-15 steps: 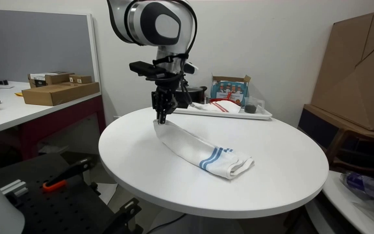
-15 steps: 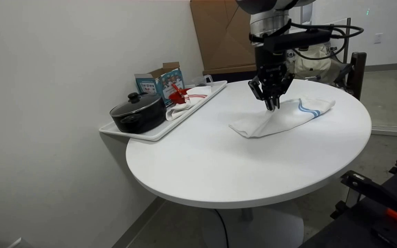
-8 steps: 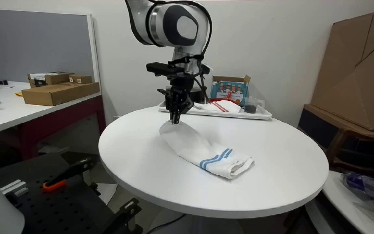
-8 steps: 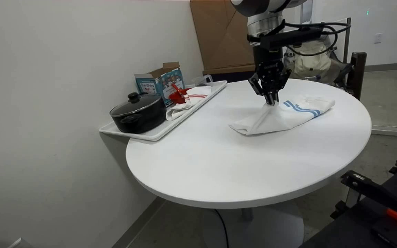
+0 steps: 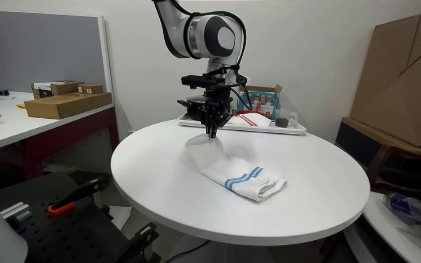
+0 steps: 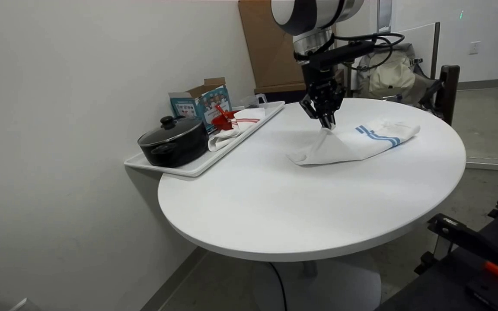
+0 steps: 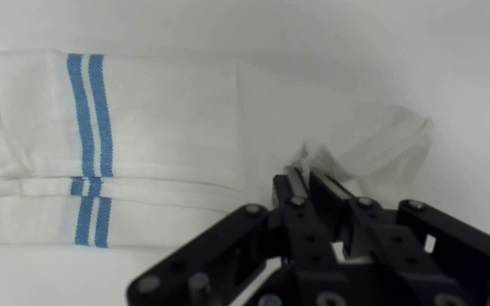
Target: Fold the bluestripped table cloth
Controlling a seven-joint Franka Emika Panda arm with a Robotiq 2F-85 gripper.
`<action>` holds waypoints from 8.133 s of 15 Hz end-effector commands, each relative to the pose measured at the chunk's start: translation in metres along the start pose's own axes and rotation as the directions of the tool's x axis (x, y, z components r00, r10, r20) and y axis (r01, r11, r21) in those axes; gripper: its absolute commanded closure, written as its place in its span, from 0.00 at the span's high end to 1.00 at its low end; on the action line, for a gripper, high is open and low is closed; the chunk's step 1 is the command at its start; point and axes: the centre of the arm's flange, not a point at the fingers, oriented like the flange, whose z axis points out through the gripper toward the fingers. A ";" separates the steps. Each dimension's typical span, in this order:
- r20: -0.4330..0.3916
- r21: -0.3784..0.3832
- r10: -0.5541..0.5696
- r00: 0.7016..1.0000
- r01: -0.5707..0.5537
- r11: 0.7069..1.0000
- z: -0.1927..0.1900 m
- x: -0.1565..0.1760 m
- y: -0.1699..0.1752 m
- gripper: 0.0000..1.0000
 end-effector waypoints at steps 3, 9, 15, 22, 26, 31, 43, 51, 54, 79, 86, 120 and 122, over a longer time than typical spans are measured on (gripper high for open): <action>0.020 -0.058 -0.046 0.999 0.047 0.997 0.001 0.025 -0.013 0.07; -0.033 -0.075 -0.060 0.998 0.057 0.996 0.002 0.035 -0.014 0.41; -0.116 -0.116 -0.110 0.987 0.097 0.989 0.000 0.045 -0.013 0.84; -0.216 -0.074 -0.071 0.974 0.056 0.996 -0.056 0.067 -0.046 1.00; -0.127 -0.032 -0.038 0.991 0.034 0.999 -0.066 0.029 -0.061 1.00; -0.098 0.014 0.061 0.993 -0.060 0.998 -0.088 -0.022 -0.025 1.00; 0.048 0.131 0.101 0.994 -0.106 0.986 -0.025 -0.077 0.124 1.00; 0.062 0.123 0.181 0.982 -0.187 0.975 0.002 -0.070 0.203 1.00; 0.072 0.104 0.193 0.979 -0.199 0.974 0.010 -0.063 0.226 1.00; -0.093 0.057 0.263 0.960 -0.259 0.964 0.079 -0.021 0.261 0.67; -0.176 0.082 0.283 0.943 -0.272 0.959 0.026 -0.016 0.263 1.00; -0.052 0.221 0.318 0.947 -0.299 0.928 0.097 -0.005 0.222 0.23; -0.046 0.222 0.324 0.945 -0.307 0.926 0.089 -0.009 0.223 0.08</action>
